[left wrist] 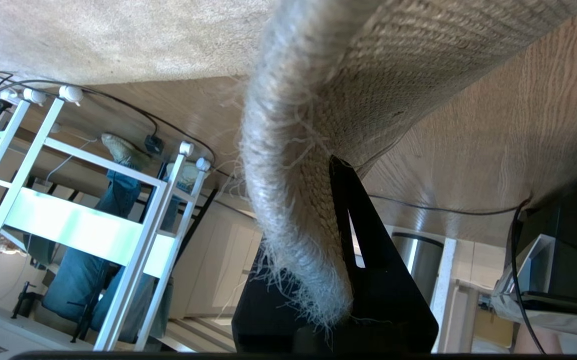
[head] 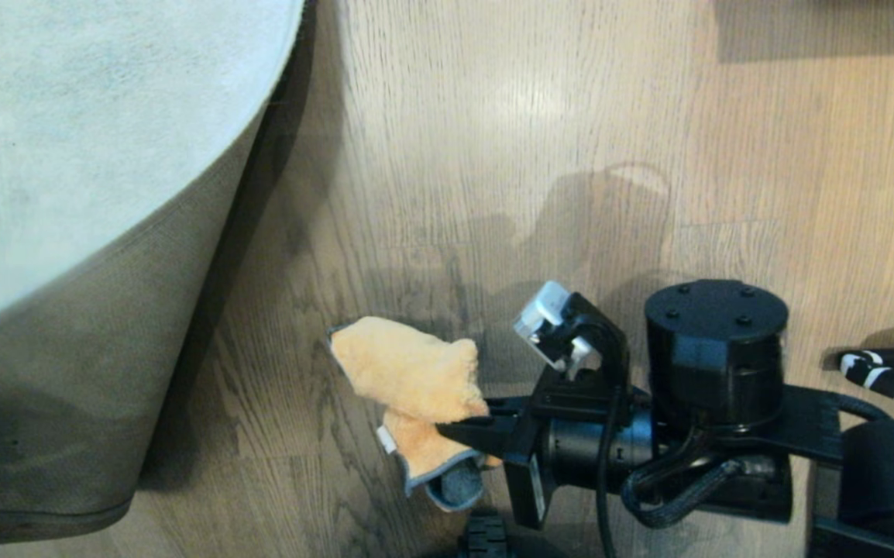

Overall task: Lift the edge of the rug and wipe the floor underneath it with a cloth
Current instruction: Wipe the floor under the carpet with a rag

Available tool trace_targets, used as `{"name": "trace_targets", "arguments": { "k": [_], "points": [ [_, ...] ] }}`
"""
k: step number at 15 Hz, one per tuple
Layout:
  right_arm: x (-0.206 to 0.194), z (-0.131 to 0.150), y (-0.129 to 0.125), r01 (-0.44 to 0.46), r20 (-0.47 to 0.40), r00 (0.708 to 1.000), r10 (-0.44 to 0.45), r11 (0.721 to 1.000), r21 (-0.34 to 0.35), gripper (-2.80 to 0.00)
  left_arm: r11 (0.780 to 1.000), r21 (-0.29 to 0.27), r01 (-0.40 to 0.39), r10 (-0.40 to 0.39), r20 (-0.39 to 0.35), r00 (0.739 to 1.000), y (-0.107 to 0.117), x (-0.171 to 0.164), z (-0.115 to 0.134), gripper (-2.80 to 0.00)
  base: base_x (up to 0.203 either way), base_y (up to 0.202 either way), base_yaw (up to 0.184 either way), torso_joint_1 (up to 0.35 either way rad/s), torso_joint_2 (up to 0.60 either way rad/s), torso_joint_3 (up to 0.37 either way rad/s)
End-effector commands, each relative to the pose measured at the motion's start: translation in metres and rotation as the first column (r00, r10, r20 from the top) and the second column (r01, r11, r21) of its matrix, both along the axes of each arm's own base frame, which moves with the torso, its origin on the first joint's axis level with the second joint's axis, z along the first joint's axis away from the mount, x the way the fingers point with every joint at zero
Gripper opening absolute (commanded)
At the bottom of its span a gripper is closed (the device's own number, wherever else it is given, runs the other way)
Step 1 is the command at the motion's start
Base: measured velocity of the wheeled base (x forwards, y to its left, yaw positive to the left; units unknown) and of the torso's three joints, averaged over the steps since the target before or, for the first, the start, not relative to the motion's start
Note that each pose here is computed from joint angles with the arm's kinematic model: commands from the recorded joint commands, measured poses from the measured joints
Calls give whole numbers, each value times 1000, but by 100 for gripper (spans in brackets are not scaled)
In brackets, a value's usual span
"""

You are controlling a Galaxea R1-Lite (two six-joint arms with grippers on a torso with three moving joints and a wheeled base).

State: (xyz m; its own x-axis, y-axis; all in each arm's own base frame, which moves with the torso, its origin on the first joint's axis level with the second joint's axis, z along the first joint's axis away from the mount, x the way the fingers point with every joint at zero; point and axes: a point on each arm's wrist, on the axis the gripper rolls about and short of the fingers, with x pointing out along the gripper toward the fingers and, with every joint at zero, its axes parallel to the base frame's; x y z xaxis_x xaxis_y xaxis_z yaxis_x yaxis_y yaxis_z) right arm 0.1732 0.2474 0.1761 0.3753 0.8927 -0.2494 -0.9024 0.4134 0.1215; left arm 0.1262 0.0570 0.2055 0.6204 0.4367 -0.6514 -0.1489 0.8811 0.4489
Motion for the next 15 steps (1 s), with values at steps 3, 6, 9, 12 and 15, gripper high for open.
{"name": "trace_targets", "arguments": {
  "k": [3,6,9,12,15],
  "points": [
    [7,-15,39,40,9,999,-40,999,-35,-280,1000,-1,-1,1,-12,1000,1,1,-1,-280,0,0,0,0,0,0],
    [2,-25,58,38,14,999,-38,998,-53,-280,1000,-2,-1,1,-13,1000,1,1,-2,-280,0,0,0,0,0,0],
    [8,-31,83,103,49,994,-101,994,-33,-280,1000,-2,-1,1,-14,1000,1,1,-2,-280,0,0,0,0,0,0],
    [19,-33,101,199,82,977,-197,980,-15,-280,1000,0,-9,9,-22,1000,1,1,-4,-280,0,0,0,0,0,0],
    [28,-38,113,259,105,960,-260,966,24,-280,1000,9,-20,21,-28,999,1,0,-4,-280,0,0,0,0,0,0]
  ]
}}
